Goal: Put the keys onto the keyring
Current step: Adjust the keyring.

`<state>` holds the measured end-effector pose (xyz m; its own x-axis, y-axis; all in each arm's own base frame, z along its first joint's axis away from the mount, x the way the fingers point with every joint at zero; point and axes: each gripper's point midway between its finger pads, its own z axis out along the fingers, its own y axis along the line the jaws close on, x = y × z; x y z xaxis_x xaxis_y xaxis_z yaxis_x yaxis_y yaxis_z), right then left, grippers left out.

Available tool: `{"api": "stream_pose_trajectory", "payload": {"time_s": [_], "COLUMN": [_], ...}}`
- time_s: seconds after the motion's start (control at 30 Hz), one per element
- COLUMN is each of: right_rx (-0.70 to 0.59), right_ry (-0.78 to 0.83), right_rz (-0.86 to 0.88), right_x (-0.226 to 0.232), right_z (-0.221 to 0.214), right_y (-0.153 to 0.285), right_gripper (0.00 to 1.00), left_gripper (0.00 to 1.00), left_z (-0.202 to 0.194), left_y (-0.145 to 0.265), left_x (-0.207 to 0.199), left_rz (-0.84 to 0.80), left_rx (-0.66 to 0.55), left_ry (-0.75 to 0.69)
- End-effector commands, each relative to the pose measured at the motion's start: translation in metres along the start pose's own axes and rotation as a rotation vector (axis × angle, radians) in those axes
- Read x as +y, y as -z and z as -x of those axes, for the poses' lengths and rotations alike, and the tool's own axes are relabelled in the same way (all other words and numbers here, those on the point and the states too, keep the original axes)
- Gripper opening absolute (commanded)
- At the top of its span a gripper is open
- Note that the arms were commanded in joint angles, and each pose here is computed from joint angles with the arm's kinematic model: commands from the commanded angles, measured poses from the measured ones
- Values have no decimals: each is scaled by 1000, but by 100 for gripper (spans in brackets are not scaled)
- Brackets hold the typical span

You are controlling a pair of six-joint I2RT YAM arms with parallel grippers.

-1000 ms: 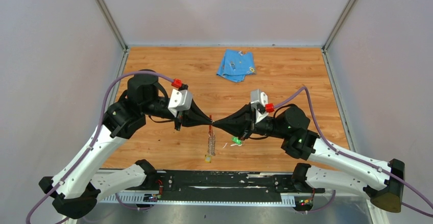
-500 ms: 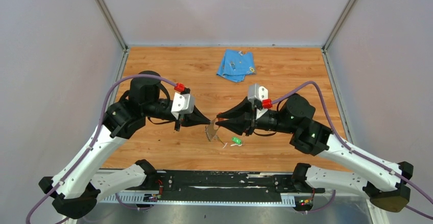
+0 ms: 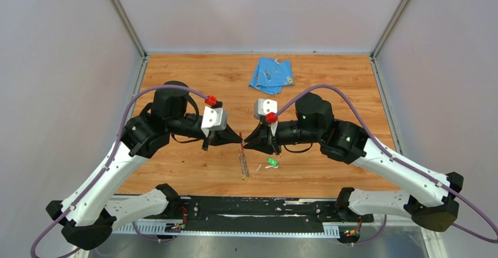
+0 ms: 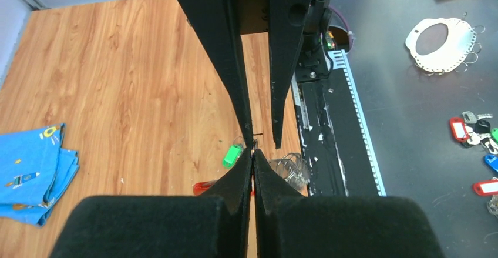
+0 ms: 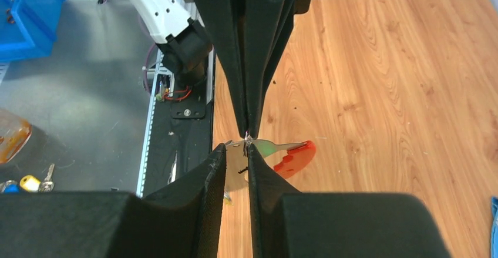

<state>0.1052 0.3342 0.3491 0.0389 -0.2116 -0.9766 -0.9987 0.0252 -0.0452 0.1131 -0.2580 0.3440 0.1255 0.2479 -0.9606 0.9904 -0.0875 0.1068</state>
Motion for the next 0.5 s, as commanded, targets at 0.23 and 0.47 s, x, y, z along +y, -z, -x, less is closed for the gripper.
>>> {"api": "stream_pose_trajectory", "payload": {"time_s": [0.23, 0.47], "right_rx": [-49, -68], "right_ry": [10, -36], "right_rz": [10, 12], "right_x": [2, 0], "right_z": [12, 9], "right_y": [3, -5], "right_gripper": [8, 1], "left_gripper": [0, 0], "left_z": [13, 15], "left_y": [4, 4], "left_x": [-6, -8], "left_rz": [-9, -22], "left_rx": [-28, -35], "left_ry": [-29, -31]}}
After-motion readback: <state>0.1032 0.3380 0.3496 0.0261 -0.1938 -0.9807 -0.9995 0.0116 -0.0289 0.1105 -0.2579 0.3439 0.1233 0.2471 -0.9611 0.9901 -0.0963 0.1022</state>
